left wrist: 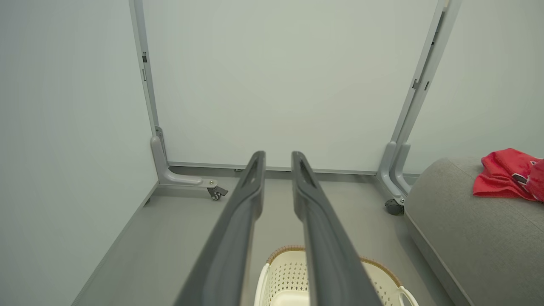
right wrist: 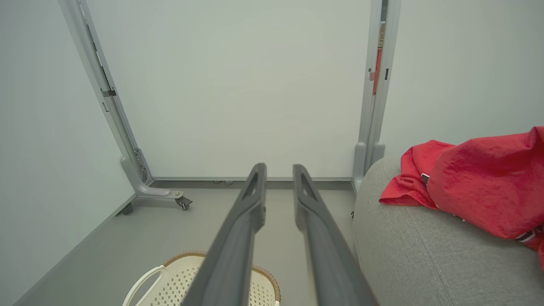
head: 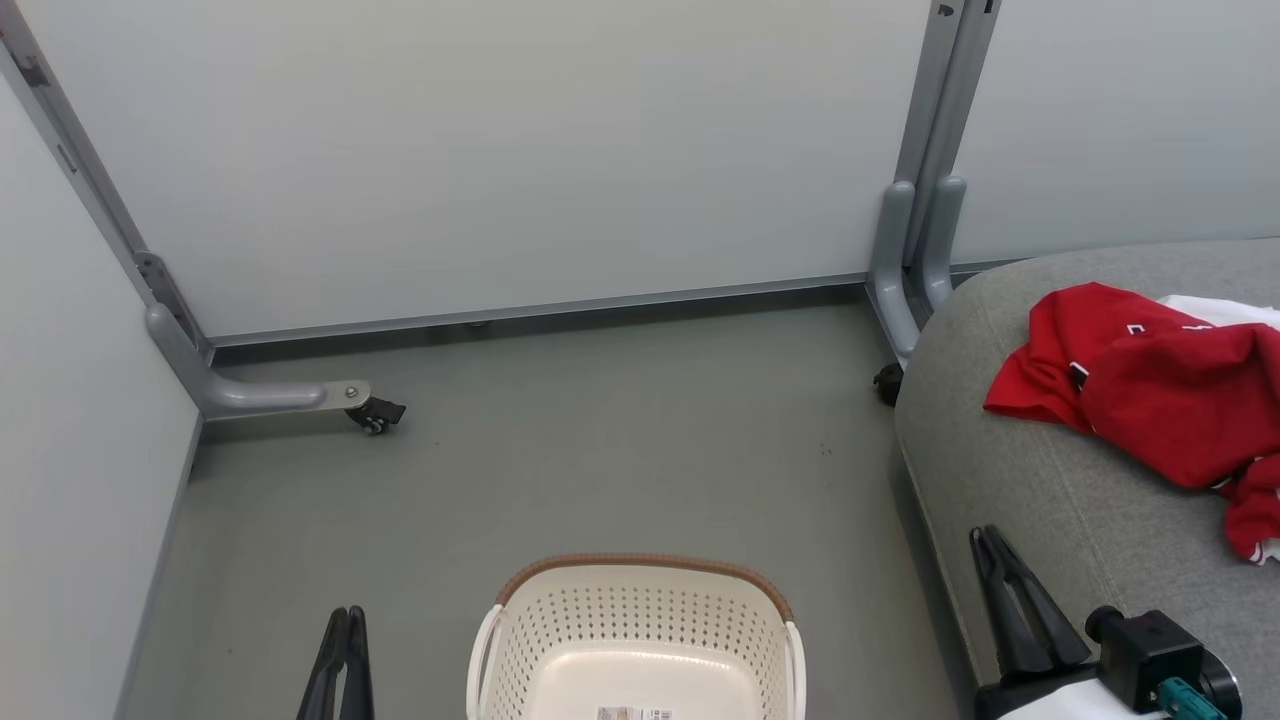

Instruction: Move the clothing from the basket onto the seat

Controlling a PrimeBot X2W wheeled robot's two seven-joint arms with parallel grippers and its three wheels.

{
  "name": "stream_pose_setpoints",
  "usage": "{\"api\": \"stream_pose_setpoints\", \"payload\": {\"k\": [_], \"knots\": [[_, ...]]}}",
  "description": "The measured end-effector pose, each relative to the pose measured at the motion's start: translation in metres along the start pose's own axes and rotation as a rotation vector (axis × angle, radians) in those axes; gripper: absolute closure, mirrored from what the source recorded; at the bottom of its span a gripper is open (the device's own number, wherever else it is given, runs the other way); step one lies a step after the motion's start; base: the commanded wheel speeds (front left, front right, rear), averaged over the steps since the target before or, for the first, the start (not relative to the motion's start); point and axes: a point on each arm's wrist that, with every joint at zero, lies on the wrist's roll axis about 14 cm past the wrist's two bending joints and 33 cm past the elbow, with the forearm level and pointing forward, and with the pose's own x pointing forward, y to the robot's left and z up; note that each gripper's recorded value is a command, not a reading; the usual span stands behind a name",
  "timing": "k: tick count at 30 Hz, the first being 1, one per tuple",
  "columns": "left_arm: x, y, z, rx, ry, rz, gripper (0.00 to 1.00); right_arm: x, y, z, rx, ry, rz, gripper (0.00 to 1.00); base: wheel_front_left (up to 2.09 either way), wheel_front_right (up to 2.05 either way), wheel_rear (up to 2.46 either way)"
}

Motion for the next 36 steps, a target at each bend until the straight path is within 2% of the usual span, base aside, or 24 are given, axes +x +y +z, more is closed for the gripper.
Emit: {"api": "stream_pose_setpoints", "payload": {"k": [8, 14, 36], "knots": [[0.001, 0.007, -0.01, -0.135, 0.046, 0.037, 1.0, -0.002, -0.008, -0.01, 0.14, 0.034, -0.046, 1.0, 0.0, 0.0, 0.0], [0.011, 0.013, -0.014, -0.276, 0.066, 0.063, 1.0, 0.002, -0.017, -0.014, 0.282, 0.047, -0.088, 1.0, 0.0, 0.0, 0.0], [0.033, 0.023, -0.019, -0.595, 0.1, 0.104, 1.0, 0.013, -0.036, -0.021, 0.607, 0.063, -0.171, 1.0, 0.0, 0.0, 0.0]]}}
